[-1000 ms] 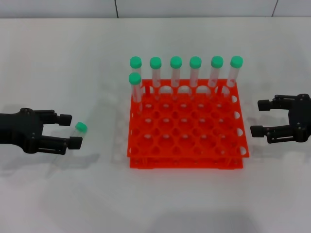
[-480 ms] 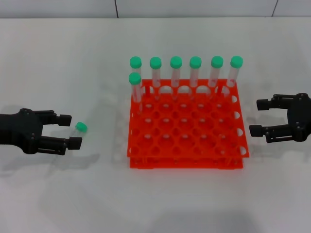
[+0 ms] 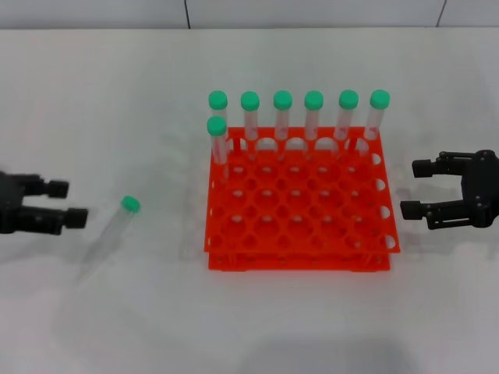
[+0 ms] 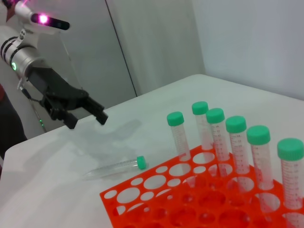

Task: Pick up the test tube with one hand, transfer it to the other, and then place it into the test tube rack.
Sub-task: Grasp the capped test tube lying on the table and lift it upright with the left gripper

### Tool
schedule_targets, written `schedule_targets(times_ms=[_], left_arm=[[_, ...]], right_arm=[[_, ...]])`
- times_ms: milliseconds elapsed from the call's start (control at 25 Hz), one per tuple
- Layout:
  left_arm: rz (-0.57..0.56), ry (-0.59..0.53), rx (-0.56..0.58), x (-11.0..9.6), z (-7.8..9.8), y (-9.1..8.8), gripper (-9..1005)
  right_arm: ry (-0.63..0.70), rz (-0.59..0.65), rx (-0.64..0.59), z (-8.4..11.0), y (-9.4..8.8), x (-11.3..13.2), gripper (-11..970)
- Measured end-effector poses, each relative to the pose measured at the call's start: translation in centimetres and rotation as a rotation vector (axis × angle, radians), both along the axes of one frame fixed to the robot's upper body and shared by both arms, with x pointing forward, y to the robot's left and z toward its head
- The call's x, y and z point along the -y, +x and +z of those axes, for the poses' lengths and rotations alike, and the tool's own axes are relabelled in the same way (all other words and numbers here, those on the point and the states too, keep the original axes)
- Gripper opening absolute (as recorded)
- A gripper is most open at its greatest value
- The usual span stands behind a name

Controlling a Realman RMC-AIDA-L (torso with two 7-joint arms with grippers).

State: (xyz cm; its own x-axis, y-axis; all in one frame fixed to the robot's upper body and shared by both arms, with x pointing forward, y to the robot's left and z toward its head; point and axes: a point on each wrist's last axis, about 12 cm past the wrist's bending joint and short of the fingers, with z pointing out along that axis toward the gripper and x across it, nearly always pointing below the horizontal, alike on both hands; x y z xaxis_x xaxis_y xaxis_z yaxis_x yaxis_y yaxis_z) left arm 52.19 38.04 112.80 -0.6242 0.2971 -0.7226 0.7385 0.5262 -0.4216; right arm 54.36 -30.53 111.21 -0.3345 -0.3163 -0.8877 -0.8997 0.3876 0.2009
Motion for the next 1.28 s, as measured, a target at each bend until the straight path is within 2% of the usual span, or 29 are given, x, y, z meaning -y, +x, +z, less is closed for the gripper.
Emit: schedule_targets(times_ms=[240,520,680,1280], left_arm=[[-0.019,0.186,-0.153,0.0,0.4,1.8,878],[-0.029,0.333,-0.218,0.8,1.3,3.8,878],[-0.04,0.363,-0.216,1.5,1.4,4.6,878],[-0.105,0.43,-0.234,4.2,0.0,5.2,877]], right_arm=[[0.003,-0.002,0.005,0.0,0.2,-0.3,841],[0.009,-0.006,0.01,-0.1,0.2,-0.5,841],[0.015,-0.009,0.008,-0.2,0.1,-0.6,841],[0.015,-0.011,0.008,-0.3,0.1,-0.7,842]])
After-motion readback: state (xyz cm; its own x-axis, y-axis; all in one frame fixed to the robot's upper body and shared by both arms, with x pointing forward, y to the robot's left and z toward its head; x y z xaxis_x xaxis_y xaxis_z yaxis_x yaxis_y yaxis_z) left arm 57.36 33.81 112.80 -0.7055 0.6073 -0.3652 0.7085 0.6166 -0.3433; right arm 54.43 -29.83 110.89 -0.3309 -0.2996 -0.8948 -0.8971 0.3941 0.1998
